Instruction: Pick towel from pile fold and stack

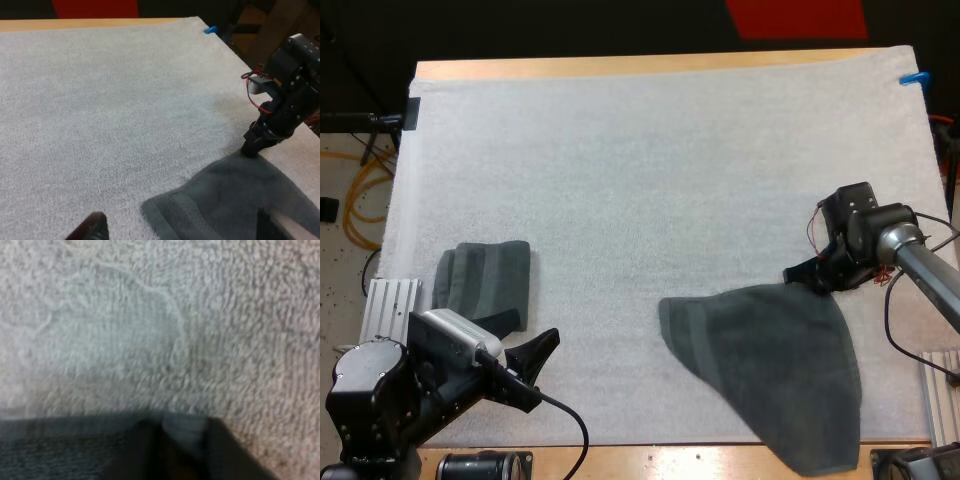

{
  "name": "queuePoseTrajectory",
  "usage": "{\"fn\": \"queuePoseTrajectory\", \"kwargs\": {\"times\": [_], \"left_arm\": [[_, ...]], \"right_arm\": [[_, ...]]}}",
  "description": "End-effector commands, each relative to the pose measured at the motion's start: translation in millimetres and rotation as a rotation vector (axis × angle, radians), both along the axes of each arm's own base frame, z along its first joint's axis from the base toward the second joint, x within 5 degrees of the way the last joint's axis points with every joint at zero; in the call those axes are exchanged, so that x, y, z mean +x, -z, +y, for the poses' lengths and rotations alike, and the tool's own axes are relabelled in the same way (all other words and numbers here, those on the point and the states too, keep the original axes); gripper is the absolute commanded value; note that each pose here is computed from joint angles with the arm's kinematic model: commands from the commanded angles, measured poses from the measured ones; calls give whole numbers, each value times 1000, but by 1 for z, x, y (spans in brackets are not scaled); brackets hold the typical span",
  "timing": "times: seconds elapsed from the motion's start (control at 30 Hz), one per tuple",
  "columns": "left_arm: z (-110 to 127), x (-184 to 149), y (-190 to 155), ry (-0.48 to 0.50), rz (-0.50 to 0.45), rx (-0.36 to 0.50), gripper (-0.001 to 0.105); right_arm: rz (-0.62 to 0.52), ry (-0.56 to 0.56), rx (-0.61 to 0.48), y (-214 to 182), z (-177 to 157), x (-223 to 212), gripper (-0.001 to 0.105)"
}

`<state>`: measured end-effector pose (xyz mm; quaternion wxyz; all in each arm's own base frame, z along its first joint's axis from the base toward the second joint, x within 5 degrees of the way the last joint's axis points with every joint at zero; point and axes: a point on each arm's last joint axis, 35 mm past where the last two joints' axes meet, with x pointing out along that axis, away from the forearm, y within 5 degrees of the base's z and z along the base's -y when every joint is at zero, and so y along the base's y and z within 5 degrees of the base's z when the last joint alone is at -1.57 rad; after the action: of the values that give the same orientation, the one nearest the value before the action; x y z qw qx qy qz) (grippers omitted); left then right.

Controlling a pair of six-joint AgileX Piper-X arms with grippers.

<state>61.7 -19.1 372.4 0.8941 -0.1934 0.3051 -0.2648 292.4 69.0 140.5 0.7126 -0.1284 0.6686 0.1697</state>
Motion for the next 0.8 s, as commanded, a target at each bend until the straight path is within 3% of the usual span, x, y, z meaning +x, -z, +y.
{"fn": "queuePoseTrajectory", "kwargs": {"times": [0.0,0.2,0.37,0.53,0.6,0.77], "left_arm": [[0,0,-1,5,-7,2,59],[0,11,2,6,38,-2,59],[1,45,13,6,159,-5,59],[-8,84,23,70,189,10,59],[-18,99,30,104,208,46,59],[-69,129,60,190,261,256,59]], "right_arm": [[13,-8,12,3,0,0,0],[52,-7,-2,-1,-1,-6,0],[19,-6,-10,-11,-2,-7,0],[13,-6,-8,-13,-2,-7,0],[13,-6,-8,-13,-2,-7,0],[12,-6,-8,-13,-2,-7,0]]}}
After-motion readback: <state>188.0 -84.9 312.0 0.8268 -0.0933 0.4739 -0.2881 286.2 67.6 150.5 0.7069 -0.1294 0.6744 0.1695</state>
